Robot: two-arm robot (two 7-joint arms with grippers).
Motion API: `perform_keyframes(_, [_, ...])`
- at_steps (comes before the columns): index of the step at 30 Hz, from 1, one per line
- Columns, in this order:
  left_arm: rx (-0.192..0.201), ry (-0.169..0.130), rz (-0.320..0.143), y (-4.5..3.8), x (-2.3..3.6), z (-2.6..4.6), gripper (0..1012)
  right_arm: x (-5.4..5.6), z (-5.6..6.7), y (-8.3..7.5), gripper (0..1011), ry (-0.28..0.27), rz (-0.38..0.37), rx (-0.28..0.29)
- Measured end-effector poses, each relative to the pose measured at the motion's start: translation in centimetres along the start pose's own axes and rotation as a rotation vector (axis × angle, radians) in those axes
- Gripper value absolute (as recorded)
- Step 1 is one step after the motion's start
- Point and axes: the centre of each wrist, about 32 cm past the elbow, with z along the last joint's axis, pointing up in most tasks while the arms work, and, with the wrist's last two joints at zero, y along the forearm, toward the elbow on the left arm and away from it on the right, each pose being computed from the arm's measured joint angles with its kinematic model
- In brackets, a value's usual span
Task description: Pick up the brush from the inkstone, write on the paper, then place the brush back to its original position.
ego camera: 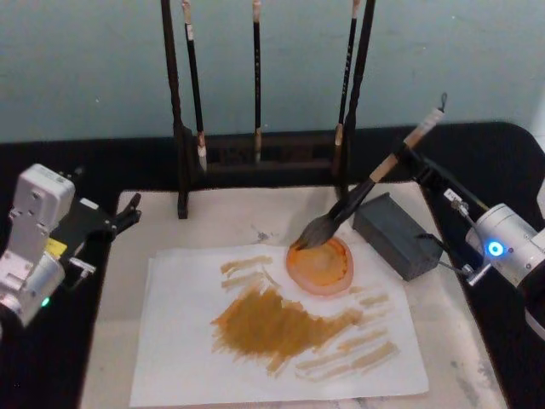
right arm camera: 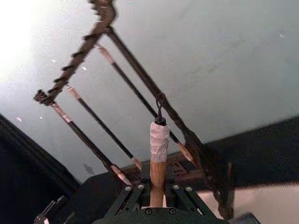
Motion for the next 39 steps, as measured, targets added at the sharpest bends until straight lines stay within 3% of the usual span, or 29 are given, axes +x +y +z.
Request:
perform_keyframes(10, [0.000, 0.000, 0.000, 0.00, 0.00, 0.00, 1010, 1.6, -0.8, -0.1, 176, 0.148, -0.057, -0.010])
perform_keyframes(17, [0.000, 0.000, 0.000, 0.00, 0.00, 0.00, 1010, 2.2, -1.3, -0.3, 175, 0.211, -0.101, -0.013])
perform_keyframes(29, [0.000, 0.000, 0.000, 0.00, 0.00, 0.00, 1010, 2.8, -1.7, -0.3, 176, 0.259, -0.130, -0.019])
perform_keyframes(39, [0.000, 0.000, 0.000, 0.00, 0.00, 0.00, 1010, 2.9, -1.9, -0.3, 175, 0.267, -0.138, -0.027])
